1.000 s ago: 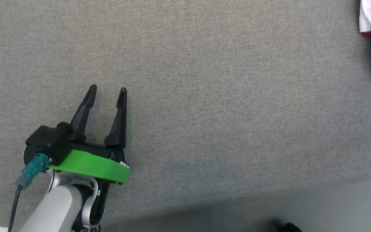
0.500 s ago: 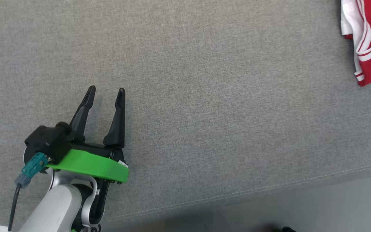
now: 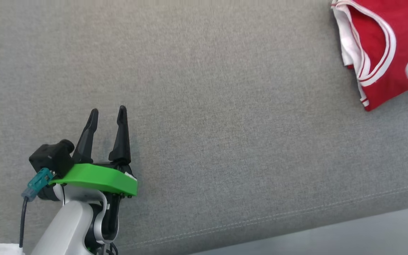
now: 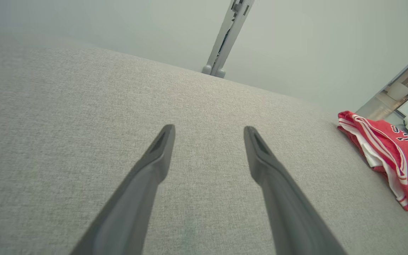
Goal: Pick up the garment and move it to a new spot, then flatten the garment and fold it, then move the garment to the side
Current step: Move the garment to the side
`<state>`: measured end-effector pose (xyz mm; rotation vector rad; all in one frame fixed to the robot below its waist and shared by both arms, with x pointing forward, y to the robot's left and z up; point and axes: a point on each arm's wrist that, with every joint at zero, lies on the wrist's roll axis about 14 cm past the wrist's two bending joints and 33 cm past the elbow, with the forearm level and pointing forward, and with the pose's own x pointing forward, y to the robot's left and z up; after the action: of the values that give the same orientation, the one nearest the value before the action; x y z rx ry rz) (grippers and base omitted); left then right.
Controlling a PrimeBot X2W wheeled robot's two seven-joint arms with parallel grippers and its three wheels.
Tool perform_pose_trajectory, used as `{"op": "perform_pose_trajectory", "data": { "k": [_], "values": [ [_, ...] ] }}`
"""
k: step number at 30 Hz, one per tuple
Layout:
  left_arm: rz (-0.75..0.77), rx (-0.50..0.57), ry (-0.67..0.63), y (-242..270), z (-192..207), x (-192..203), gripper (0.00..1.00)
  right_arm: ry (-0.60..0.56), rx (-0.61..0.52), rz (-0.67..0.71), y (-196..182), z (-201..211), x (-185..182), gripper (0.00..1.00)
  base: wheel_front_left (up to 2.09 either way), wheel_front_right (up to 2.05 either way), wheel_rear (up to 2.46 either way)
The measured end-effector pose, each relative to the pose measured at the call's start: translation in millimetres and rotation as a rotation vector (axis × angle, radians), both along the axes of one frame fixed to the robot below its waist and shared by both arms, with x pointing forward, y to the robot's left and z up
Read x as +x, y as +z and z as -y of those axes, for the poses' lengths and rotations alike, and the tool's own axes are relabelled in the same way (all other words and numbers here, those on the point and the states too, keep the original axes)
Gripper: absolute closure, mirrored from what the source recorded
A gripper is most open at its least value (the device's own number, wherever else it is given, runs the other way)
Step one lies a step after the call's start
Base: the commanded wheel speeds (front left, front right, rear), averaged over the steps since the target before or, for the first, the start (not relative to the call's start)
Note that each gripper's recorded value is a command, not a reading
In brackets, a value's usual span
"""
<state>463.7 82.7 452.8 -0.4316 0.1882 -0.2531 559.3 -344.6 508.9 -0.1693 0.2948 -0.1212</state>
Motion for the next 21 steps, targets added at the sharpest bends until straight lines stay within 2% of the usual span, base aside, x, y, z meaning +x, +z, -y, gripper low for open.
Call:
{"op": "perform_pose_trajectory", "data": {
  "k": [4,11,17,21],
  "values": [
    [-0.002,0.012,0.054,6,-12,-7,0.00,0.050,0.078,0.048,2,-27,-19,0.00,0.00,0.00,0.00],
    [0.032,0.074,0.132,21,-37,-27,0.00,0.151,0.131,0.171,24,-69,-47,0.00,0.00,0.00,0.00],
    [0.070,0.099,0.199,37,-60,-50,0.00,0.223,0.221,0.286,35,-115,-76,0.00,0.00,0.00,0.00],
    [0.093,0.108,0.239,45,-74,-63,0.00,0.235,0.287,0.349,38,-137,-93,0.00,0.00,0.00,0.00]
  ]
}}
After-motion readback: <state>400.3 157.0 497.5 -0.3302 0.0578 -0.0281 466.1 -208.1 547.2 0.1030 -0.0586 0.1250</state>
